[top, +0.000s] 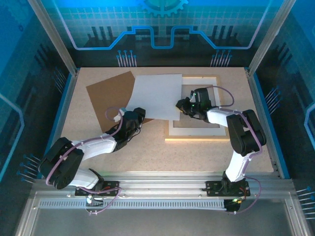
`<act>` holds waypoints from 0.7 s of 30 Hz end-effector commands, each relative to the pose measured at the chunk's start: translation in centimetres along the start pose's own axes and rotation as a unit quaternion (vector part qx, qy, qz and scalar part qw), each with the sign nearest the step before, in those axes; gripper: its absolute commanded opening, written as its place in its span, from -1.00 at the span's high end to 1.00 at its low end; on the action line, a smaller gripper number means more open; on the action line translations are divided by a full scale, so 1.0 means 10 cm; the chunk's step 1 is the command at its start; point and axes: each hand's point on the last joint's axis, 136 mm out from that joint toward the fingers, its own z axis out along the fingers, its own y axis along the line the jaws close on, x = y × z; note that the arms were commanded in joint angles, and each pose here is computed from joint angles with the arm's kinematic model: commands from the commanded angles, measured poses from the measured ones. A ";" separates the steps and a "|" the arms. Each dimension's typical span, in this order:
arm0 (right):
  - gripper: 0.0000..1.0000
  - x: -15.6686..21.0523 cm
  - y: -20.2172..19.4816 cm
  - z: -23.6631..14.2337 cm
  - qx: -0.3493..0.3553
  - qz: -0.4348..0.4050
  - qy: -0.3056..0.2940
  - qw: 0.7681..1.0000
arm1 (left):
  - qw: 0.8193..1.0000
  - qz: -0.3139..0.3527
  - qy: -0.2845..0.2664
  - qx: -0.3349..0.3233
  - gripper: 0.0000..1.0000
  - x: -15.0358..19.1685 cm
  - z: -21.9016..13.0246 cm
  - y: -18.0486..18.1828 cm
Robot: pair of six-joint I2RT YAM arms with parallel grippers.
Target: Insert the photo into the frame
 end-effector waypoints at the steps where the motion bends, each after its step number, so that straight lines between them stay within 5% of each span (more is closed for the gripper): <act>1: 0.90 -0.11 0.09 0.00 -0.012 -0.028 0.007 1.000 | 1.000 0.012 0.004 0.009 -0.32 0.00 -0.09 -0.05; 5: 0.99 -0.19 0.07 -0.07 -0.009 -0.045 0.012 0.999 | 1.000 0.027 0.006 -0.008 -0.96 -0.02 -0.17 -0.01; 15: 0.98 -0.37 0.00 -0.44 0.021 -0.127 0.065 0.990 | 0.984 0.157 -0.043 -0.077 -0.98 -0.38 -0.68 0.08; 21: 1.00 -0.46 -0.07 -0.70 0.053 -0.150 0.083 0.984 | 0.972 0.232 -0.022 -0.041 -0.98 -0.51 -0.63 -0.13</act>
